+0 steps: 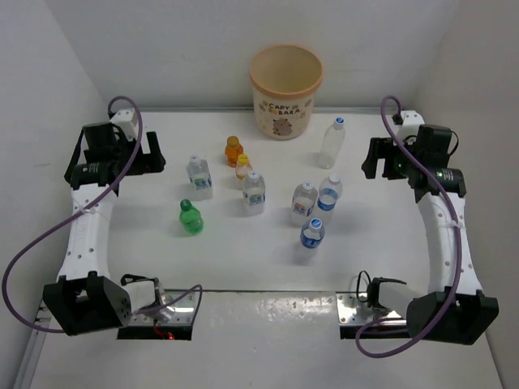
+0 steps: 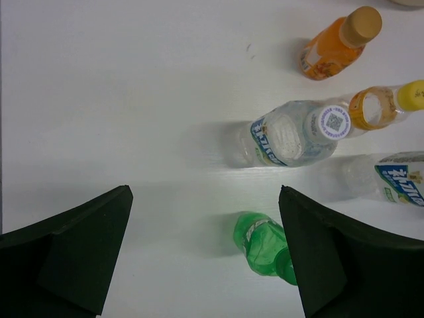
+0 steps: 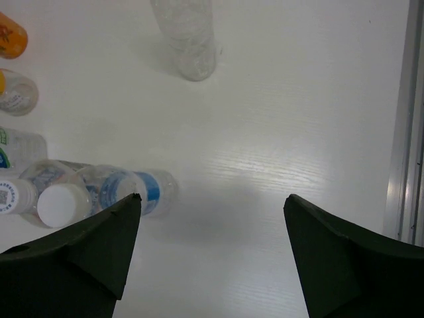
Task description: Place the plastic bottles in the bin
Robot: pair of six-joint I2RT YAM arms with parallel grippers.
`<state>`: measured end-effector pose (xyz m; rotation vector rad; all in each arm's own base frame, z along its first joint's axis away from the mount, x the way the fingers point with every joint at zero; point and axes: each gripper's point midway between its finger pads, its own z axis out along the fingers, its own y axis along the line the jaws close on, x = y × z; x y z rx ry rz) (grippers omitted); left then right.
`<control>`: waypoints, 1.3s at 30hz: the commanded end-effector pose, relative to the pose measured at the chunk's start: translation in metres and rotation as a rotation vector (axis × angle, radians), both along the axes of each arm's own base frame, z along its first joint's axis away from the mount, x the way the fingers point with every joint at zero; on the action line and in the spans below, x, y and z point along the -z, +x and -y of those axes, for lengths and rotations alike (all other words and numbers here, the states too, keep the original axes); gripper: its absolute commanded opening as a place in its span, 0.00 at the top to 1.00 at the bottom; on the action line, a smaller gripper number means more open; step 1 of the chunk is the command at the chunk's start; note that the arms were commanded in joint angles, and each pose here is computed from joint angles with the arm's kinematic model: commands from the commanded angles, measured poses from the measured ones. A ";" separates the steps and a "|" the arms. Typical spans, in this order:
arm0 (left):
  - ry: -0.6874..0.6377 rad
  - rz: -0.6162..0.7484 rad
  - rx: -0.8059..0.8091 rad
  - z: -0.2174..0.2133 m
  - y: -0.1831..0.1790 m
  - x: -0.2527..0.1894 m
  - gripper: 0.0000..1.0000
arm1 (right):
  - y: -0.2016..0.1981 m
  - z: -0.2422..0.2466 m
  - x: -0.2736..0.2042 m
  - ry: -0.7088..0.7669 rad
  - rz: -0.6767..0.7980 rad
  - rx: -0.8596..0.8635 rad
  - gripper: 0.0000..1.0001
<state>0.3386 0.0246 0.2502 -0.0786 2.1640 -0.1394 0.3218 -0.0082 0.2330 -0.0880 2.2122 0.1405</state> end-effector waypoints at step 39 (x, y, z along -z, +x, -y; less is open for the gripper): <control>-0.128 -0.130 0.077 -0.018 0.035 0.049 0.00 | 0.214 -0.061 0.027 0.027 0.123 -0.068 0.30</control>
